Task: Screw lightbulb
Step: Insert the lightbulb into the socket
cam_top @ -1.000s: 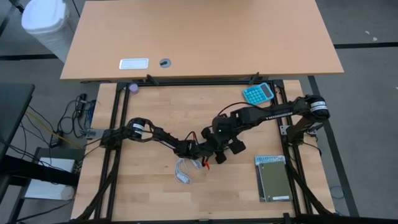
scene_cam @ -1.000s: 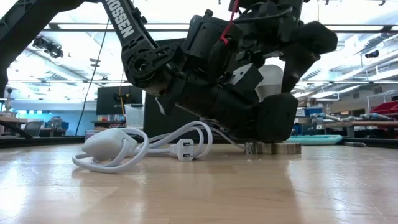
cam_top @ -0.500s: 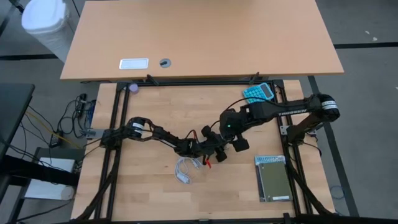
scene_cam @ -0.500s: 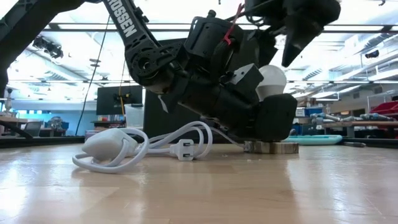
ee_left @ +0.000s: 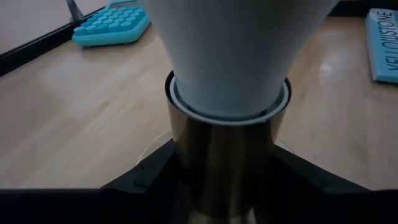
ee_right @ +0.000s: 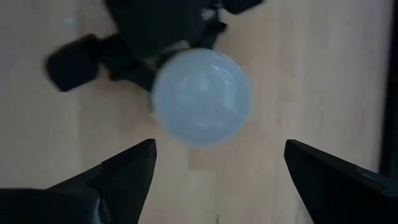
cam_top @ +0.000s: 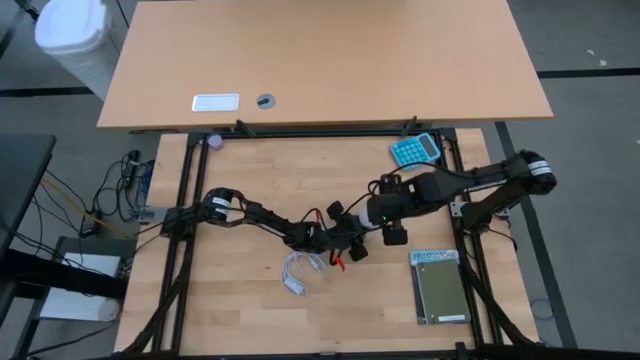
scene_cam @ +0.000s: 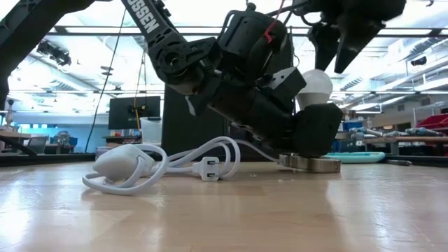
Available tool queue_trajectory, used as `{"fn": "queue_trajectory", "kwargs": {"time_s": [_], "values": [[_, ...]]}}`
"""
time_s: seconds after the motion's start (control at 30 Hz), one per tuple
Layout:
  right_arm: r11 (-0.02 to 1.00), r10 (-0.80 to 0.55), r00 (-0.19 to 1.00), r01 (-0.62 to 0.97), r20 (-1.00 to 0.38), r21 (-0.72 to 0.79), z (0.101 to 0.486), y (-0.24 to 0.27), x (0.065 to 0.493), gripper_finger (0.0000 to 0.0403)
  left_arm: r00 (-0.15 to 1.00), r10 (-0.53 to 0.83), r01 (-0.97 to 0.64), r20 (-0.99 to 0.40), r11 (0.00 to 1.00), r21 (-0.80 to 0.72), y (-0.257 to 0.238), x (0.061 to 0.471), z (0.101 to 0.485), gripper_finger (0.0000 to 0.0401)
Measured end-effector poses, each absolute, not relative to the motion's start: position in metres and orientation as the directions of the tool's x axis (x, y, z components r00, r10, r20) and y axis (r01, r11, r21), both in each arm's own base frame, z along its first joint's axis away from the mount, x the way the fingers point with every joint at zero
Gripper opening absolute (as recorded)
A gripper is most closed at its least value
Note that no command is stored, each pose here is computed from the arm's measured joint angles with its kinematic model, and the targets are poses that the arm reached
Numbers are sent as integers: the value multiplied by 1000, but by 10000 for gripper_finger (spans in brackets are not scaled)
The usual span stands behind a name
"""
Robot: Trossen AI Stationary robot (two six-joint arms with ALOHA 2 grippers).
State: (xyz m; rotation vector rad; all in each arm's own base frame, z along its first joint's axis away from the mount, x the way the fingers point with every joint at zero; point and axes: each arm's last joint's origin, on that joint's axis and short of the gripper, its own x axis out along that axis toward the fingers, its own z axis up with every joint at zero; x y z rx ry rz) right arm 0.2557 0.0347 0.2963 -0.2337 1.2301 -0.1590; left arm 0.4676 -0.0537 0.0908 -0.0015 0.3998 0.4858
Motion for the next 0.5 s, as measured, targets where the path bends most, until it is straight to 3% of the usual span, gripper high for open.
{"fn": "queue_trajectory", "kwargs": {"time_s": [0.27, 0.4, 0.5], "values": [[963, -261, 414, 46, -872, -267, 278, 33, 244, 347, 812, 440, -442, -384, 893, 89, -54, 468, 89, 206], [969, -231, 360, 6, -904, -245, 265, 35, 253, 347, 818, 428, -443, -384, 895, 53, -53, 467, 87, 206], [973, -218, 256, -21, -942, -231, 251, 33, 265, 347, 817, 427, -443, -388, 895, 52, -53, 467, 87, 206]]}}
